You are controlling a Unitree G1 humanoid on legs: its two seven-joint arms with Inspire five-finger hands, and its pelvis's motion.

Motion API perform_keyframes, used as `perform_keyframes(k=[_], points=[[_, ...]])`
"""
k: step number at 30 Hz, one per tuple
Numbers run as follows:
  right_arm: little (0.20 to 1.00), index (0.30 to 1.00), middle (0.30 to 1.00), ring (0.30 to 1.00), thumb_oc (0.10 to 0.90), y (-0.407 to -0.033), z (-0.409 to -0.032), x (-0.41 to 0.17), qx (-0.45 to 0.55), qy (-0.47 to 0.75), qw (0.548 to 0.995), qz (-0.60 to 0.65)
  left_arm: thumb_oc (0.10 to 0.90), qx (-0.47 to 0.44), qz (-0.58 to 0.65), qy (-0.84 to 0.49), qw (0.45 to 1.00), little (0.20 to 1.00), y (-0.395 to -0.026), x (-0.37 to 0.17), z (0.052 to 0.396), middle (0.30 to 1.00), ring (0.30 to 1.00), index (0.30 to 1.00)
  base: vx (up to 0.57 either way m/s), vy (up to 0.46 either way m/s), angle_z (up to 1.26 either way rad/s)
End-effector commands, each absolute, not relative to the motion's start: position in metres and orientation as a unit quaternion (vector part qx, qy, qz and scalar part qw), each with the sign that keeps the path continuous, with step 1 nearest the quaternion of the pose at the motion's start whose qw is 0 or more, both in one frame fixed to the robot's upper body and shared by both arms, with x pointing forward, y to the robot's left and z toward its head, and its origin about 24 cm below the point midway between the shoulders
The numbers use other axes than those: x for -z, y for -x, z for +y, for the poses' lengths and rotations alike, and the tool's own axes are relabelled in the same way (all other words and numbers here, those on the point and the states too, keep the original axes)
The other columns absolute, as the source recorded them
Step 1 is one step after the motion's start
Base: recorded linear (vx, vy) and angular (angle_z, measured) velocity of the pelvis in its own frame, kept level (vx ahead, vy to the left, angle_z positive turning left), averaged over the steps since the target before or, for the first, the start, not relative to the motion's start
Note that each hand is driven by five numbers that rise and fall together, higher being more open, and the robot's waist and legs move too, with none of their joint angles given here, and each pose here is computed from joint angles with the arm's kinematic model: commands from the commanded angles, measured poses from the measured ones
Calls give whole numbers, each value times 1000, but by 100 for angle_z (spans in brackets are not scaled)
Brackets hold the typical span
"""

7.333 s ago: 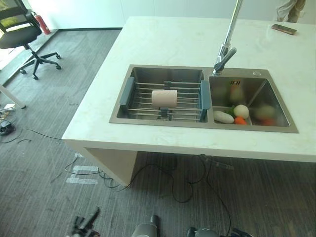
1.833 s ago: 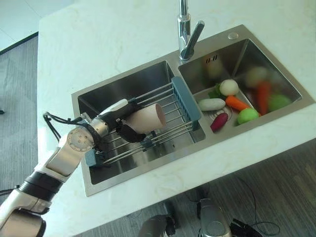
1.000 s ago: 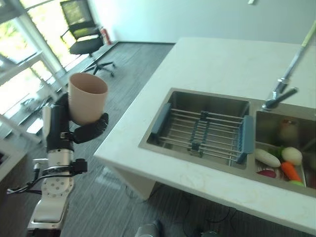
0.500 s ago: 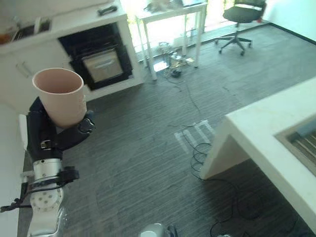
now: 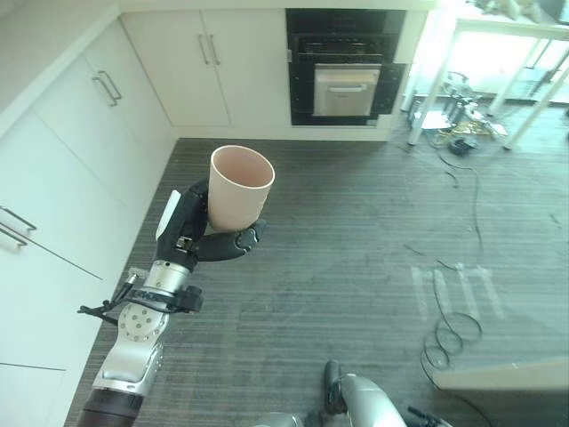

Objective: Place the dishes in the dishwasher.

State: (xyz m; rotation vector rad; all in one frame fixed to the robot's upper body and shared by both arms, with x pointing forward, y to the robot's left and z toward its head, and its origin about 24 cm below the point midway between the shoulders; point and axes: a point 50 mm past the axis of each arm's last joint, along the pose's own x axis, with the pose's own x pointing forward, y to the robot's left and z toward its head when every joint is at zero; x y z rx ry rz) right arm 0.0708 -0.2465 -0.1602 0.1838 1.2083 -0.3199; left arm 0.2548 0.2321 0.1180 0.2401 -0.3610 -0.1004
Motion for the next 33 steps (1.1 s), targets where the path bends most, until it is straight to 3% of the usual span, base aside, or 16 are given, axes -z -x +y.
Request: perform_keyframes(k=[1,6,12,20,33], points=[[900,900,900,900,800,-87,-271,149,143,-52,831,535,400,47,-359,-127,924,300,-252,-188,219,300,300,300,537,-330,75],[900,900,900,900,800,-95,-270,148,128,-54,840,524,400,28,-348,-156,924,300,-251,-186,233,300,300,300,602,-20,9],[900,900,900,900,800,-78,-254,157,124,-66,823,551,400,26,-341,-219,914,300,-235,-178,247,300,300,300,980,190,-116],[900,900,900,900,800,-98,-247,150,114,-44,862,492,400,26,-339,-254,905,300,-250,-181,238,300,300,300,368,48,-35],[900,900,900,900,800,-114,-260,143,79,-8,863,499,400,1,-352,-260,899,300,-249,-199,231,300,300,300,343,-575,23]])
